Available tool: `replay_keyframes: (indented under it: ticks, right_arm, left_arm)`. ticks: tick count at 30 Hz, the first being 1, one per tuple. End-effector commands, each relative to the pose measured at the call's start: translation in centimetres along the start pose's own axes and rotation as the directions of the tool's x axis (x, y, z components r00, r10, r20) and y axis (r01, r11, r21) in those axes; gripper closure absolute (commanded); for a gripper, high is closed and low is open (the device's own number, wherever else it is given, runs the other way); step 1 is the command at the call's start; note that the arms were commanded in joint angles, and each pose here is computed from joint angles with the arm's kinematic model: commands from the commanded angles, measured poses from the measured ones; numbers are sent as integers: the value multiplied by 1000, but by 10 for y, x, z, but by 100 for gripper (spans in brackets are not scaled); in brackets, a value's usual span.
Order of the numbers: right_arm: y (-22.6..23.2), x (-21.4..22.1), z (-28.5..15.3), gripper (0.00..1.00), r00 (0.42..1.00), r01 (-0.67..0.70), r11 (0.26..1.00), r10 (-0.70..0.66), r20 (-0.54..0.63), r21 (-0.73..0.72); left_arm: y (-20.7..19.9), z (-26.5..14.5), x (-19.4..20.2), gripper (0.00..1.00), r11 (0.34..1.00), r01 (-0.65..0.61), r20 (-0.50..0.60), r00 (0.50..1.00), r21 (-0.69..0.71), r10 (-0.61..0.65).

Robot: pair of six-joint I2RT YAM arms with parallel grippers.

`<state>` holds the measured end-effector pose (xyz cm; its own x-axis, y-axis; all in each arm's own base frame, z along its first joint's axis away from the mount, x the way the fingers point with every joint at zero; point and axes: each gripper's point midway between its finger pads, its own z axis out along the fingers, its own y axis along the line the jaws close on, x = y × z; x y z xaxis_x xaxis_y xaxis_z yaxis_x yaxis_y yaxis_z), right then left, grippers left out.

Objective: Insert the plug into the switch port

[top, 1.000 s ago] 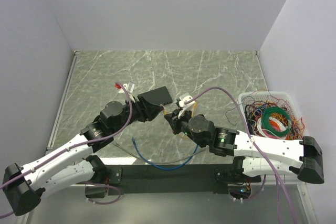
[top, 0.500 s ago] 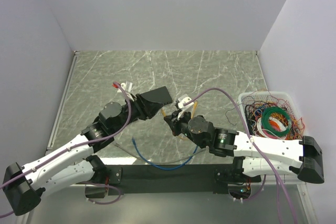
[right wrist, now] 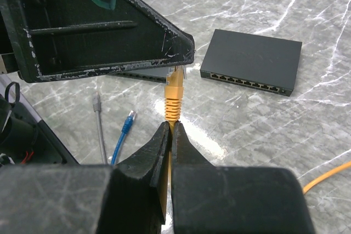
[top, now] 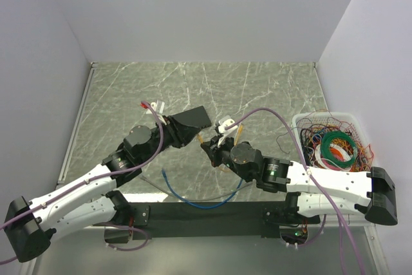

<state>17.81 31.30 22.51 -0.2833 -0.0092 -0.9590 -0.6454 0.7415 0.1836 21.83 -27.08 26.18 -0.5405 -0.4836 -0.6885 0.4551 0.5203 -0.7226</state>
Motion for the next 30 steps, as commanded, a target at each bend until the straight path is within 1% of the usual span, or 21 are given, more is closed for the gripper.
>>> replay_keyframes:
  ticks: [1, 2, 3, 6, 12, 17, 23, 25, 26, 29, 30]
  right_arm:
    - [7, -19, -1, 100, 998, -32, 999, 33, 60, -10]
    - [7, -18, 0, 100, 998, -33, 999, 34, 59, -10]
    - [7, -18, 0, 100, 998, -34, 999, 34, 57, -9]
    - [8, -19, 1, 100, 998, -38, 999, 38, 59, -10]
    - [10, -20, 3, 100, 997, -40, 999, 41, 62, -14]
    - [11, -21, 4, 100, 997, -42, 999, 43, 64, -12]
    - [12, -22, 6, 100, 997, -42, 999, 43, 67, -13]
    - [11, -23, 6, 100, 997, -45, 999, 45, 69, -11]
    - [12, -23, 6, 100, 997, -45, 999, 46, 69, -14]
    - [13, -21, 6, 100, 997, -47, 999, 48, 59, -15]
    - [16, -21, 6, 92, 998, -43, 999, 44, 52, -31]
  left_arm:
    - [-10, 0, -2, 67, 999, 10, 13, 1000, 49, -11]
    - [-11, 0, -1, 68, 999, 11, 10, 1000, 51, -12]
    - [-11, -1, -1, 72, 998, 11, 9, 1000, 54, -12]
    - [-11, -1, 1, 77, 998, 13, 6, 1000, 55, -13]
    - [-14, -2, 2, 78, 997, 10, -1, 1000, 72, -10]
    - [-13, -1, 2, 75, 997, 7, -1, 1000, 72, -7]
    - [-13, -3, 3, 79, 997, 7, -4, 1000, 71, -6]
    - [-13, -3, 3, 83, 997, 7, -3, 1000, 72, -7]
    - [-14, -3, 3, 88, 997, 7, -2, 1000, 73, -7]
    - [-12, -3, 4, 99, 997, 2, -2, 1000, 71, -2]
    - [-12, -4, 4, 99, 997, 1, -1, 1000, 72, -1]
